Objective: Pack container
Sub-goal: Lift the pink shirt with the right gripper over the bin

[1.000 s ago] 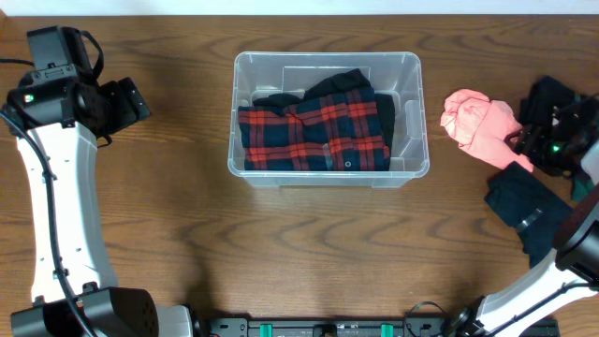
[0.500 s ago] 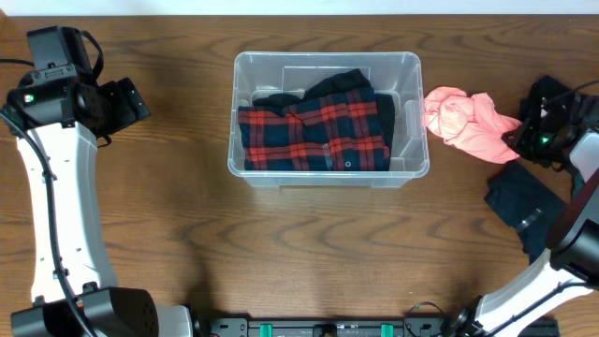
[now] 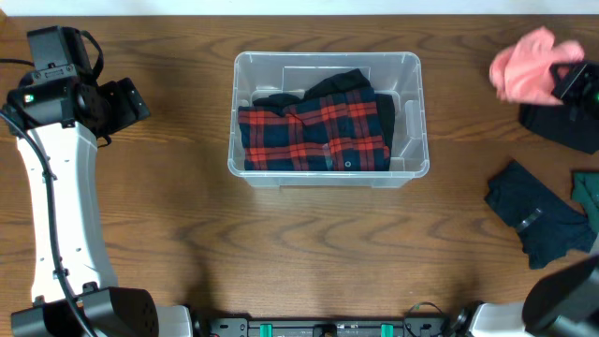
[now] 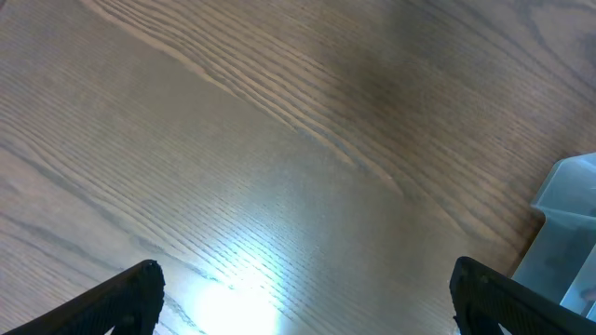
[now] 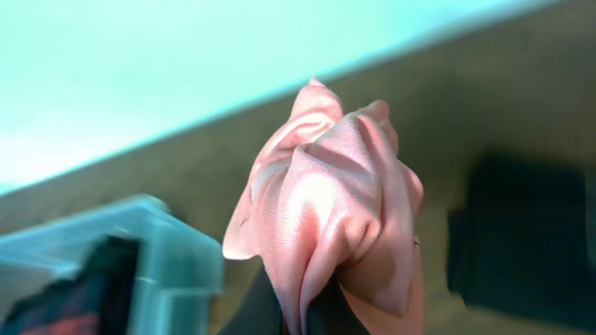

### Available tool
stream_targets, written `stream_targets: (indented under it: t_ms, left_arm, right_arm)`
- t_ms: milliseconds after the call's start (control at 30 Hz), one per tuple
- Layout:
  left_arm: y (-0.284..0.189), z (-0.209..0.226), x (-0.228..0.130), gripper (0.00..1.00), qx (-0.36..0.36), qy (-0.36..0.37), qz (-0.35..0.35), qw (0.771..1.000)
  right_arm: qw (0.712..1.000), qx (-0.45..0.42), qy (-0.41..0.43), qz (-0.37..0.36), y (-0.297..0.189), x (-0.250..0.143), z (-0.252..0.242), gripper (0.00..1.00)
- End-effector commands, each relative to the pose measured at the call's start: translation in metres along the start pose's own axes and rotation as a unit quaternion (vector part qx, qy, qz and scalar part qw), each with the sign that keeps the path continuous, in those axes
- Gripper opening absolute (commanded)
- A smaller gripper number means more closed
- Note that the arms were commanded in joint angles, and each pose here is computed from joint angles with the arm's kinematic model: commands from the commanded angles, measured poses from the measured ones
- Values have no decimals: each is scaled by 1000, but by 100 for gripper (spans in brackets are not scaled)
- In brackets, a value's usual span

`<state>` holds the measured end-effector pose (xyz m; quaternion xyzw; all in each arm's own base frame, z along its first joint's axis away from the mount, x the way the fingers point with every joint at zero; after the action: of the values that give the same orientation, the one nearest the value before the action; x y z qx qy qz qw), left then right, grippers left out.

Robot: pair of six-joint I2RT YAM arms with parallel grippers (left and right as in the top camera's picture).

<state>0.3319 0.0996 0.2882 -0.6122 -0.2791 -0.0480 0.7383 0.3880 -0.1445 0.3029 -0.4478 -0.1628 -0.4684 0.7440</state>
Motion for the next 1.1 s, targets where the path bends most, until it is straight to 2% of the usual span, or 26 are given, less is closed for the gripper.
stream_targets:
  t_ms: [0,267,600,800,1067]
  left_arm:
    - [1,3,0,98,9,0,1,1000]
    - [1,3,-2,98,9,1,7,1000]
    - [1,2,-2,98,3,-5,7,1000]
    - [1,2,-3,98,3,-5,8,1000]
    - [1,2,-3,98,3,-5,9,1000]
  right_arm:
    - [998,59,-21,-29,-21,15,53,1]
    - [980,183,-51,-56,-23,13,156,1]
    - [943,316,-103,0,30,-59,274,1]
    - [931,350,-84,52,81,-112,310,1]
    - [918,367,-42,143,140,-173,314,1]
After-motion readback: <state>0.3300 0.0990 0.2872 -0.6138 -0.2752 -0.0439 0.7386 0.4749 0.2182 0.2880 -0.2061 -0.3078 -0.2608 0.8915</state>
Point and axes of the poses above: each gripper's point midway between its finger pads, its own y axis out along the fingers, its own z axis along the line the jaws close on, x = y × z, the point moved 6 cm from there along -y, back along the fingers, and after that the axes turned 11 degrees about y, right-handed, at the moved point
